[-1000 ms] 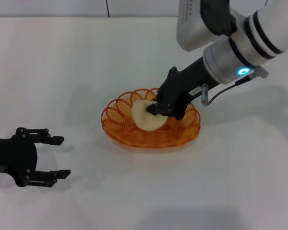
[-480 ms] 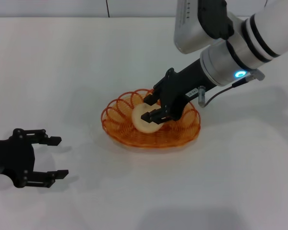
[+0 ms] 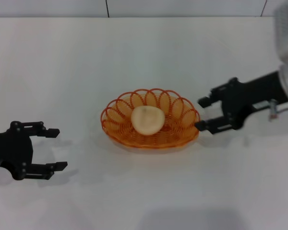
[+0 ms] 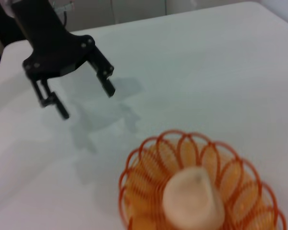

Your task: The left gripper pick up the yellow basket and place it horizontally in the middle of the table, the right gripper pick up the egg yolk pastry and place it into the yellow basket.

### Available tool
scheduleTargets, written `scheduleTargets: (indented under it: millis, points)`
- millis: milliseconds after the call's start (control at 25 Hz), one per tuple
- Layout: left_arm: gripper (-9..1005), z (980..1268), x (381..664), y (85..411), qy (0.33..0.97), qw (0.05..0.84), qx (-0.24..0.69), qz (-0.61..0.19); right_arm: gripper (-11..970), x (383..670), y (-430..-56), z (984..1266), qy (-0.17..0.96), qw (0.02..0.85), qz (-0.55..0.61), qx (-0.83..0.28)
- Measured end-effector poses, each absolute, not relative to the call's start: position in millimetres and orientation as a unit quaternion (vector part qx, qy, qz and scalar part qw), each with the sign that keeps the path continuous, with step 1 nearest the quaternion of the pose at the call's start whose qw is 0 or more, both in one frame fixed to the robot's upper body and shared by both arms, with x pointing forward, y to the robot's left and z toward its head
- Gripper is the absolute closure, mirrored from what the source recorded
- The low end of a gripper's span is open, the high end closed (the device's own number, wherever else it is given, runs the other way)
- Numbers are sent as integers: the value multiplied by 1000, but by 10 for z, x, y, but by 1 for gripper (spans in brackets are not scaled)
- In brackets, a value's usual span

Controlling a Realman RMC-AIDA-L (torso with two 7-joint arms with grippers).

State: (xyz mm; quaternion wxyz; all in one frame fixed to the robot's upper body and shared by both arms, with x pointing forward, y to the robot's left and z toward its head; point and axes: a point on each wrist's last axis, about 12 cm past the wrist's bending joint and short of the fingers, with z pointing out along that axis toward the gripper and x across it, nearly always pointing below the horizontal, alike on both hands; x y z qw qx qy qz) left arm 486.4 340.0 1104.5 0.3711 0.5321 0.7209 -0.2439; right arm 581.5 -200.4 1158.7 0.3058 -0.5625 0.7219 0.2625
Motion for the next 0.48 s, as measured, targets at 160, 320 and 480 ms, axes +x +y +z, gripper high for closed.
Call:
scheduleTargets:
  millis: [160, 320, 480]
  points:
    - [223, 11064, 4886, 3387, 717, 373, 536, -246, 368, 5701, -2258, 11470, 726, 308, 272, -552]
    - [223, 11091, 4881, 3377, 705, 376, 544, -255, 361, 5583, -2449, 11342, 723, 308, 296, -542]
    - [223, 11126, 4882, 3377, 694, 380, 552, -264, 361, 5536, -2521, 11291, 720, 309, 310, -538]
